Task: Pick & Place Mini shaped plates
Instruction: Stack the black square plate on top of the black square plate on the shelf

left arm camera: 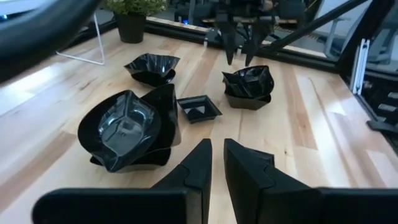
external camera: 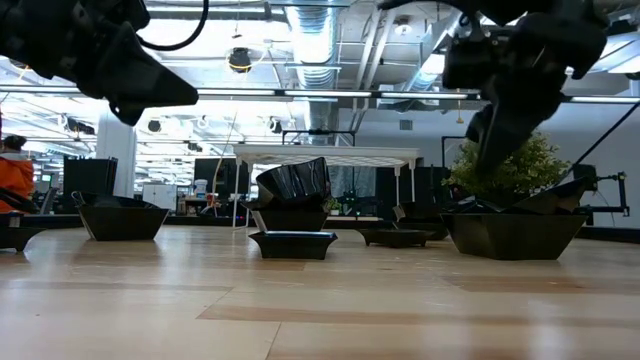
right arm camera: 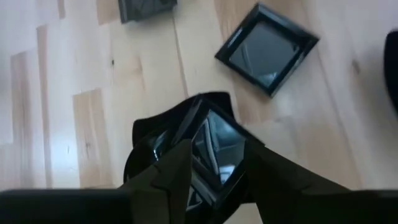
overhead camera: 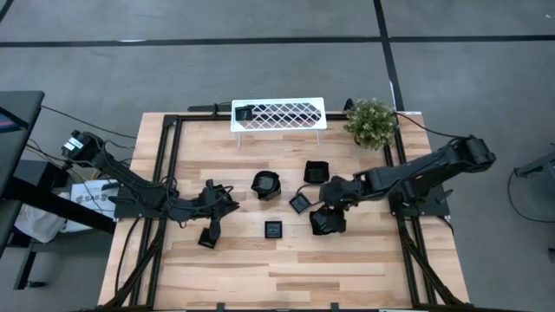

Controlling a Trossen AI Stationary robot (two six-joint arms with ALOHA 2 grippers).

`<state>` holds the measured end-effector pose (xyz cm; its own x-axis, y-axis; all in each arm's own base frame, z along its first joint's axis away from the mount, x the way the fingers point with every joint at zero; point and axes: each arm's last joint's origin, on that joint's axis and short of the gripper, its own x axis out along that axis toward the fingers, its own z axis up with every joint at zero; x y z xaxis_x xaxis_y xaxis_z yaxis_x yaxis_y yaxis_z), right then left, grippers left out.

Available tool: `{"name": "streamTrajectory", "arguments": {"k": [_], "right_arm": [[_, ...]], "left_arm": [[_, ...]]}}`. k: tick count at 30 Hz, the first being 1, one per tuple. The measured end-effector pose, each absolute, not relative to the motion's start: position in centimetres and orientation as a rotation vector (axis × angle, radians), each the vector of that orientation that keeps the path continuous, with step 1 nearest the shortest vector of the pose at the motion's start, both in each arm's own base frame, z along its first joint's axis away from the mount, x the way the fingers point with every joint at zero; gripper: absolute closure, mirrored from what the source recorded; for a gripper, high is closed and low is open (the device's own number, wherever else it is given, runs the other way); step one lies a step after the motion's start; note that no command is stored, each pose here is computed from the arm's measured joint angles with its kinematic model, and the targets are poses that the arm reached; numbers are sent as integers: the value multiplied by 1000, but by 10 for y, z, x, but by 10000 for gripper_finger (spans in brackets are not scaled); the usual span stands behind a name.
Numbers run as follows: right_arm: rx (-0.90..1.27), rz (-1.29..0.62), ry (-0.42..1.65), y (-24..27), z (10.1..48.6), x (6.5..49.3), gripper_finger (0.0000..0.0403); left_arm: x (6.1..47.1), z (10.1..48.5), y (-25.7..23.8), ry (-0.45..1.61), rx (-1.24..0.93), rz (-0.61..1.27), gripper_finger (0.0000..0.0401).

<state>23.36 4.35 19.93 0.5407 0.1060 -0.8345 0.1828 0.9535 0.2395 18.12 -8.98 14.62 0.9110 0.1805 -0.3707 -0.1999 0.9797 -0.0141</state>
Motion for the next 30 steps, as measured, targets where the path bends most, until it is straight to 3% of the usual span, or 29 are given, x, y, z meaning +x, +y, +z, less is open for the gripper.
{"name": "streamTrajectory", "arguments": {"k": [12, 30], "right_arm": [[386, -92, 1100, 46, 180, 240, 269], [382, -113, 1128, 42, 182, 234, 286]], "left_arm": [[182, 147, -91, 381, -82, 150, 357], [182, 148, -92, 370, -90, 147, 357]]}}
